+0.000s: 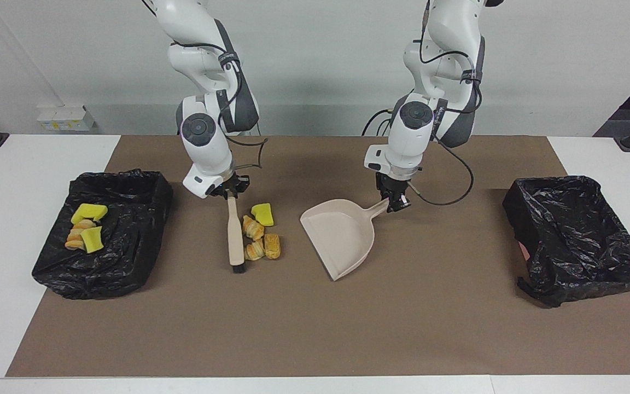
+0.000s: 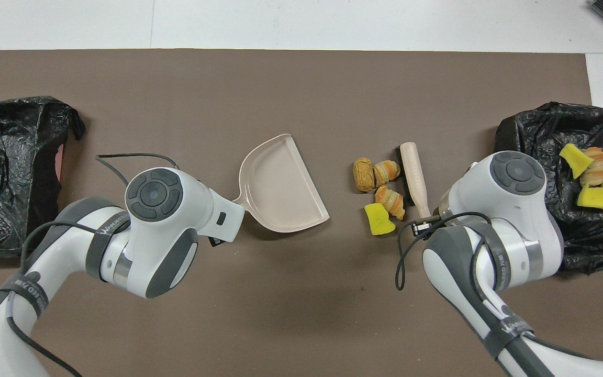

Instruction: Sweep and dump trash in bin

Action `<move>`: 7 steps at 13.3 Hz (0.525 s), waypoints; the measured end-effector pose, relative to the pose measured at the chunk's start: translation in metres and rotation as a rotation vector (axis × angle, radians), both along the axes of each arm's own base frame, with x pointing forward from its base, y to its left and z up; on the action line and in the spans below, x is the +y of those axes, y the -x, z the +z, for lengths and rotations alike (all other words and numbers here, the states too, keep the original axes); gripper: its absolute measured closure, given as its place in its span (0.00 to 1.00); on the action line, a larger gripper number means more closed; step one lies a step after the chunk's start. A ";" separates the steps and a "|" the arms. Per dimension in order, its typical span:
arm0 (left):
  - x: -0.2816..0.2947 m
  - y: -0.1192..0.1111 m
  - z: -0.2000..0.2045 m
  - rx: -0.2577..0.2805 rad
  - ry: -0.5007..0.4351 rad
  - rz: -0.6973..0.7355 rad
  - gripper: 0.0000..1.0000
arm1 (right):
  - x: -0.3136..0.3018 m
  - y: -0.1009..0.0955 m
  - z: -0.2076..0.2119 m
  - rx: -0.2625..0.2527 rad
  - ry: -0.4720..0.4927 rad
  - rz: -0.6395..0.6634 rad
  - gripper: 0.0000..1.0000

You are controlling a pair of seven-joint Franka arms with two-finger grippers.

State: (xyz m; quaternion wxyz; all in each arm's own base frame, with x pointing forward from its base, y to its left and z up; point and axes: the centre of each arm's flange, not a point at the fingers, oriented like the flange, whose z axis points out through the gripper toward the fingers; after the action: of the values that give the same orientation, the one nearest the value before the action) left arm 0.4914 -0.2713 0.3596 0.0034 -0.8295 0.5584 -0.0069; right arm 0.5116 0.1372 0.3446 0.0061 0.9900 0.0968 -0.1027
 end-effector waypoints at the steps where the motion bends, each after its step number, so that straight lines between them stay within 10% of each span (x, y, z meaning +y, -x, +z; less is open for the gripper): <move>1: 0.000 0.000 0.000 0.000 0.000 0.002 0.69 | 0.013 0.002 -0.001 0.000 -0.001 0.025 0.74; 7: 0.000 0.000 0.000 -0.002 0.001 0.003 0.69 | 0.108 0.006 -0.002 0.003 -0.146 0.075 0.74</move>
State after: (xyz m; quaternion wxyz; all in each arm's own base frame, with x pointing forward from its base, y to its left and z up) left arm 0.4916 -0.2714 0.3598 0.0037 -0.8304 0.5571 -0.0081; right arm 0.5058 0.2454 0.3422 -0.0625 0.9833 0.1411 -0.0963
